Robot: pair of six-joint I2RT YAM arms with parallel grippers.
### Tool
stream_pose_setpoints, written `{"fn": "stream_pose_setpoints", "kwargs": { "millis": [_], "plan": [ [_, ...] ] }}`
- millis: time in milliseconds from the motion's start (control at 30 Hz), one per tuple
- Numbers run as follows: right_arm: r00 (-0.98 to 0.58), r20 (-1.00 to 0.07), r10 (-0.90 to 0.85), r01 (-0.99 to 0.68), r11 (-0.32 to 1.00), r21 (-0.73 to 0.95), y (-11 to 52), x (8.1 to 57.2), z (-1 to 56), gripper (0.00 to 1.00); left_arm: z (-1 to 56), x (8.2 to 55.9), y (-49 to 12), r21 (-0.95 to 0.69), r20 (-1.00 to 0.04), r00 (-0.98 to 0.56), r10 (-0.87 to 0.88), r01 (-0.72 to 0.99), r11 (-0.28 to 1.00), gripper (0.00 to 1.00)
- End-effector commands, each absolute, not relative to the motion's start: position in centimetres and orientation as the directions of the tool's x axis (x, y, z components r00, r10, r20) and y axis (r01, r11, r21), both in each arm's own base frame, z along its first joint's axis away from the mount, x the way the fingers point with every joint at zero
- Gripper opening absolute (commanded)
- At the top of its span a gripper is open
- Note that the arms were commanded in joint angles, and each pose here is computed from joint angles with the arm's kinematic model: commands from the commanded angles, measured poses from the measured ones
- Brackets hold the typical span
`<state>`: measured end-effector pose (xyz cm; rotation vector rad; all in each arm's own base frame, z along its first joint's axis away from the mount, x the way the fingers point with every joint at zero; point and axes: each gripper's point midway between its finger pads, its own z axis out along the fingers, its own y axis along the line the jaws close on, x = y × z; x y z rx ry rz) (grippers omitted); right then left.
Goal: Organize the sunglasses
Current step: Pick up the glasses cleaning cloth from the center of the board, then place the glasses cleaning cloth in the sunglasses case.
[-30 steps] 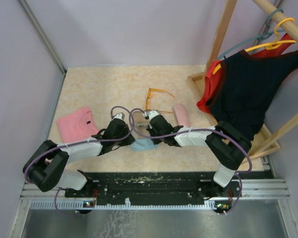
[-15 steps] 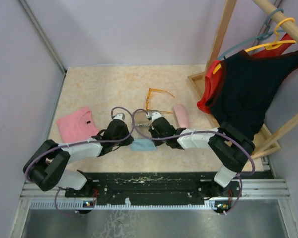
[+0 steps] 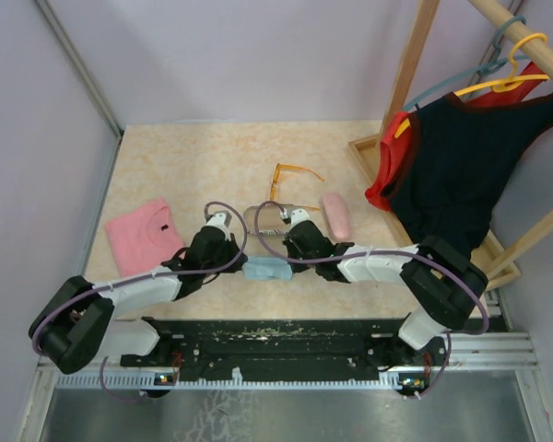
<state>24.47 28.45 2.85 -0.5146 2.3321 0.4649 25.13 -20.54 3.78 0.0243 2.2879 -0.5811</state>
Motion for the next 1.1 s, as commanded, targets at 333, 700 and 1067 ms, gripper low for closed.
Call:
{"fn": "stream_pose_setpoints", "kwargs": {
  "millis": [333,700,1067],
  "plan": [
    [-0.525,-0.825,-0.207,-0.493,0.864,0.098,28.4,27.5,9.1,0.0,9.4,27.3,-21.2,-0.372,-0.806,-0.573,-0.146,0.3,0.878,0.02],
    [-0.457,-0.868,-0.196,-0.521,0.85,0.082,29.9,29.2,12.5,0.0,12.5,29.5,-22.8,-0.363,-0.842,-0.517,-0.151,0.339,0.868,0.02],
    [-0.461,-0.873,-0.158,-0.505,0.856,0.112,29.1,32.6,13.8,0.0,12.6,32.3,-22.9,-0.343,-0.857,-0.484,-0.176,0.28,0.897,0.02]
  ]
}}
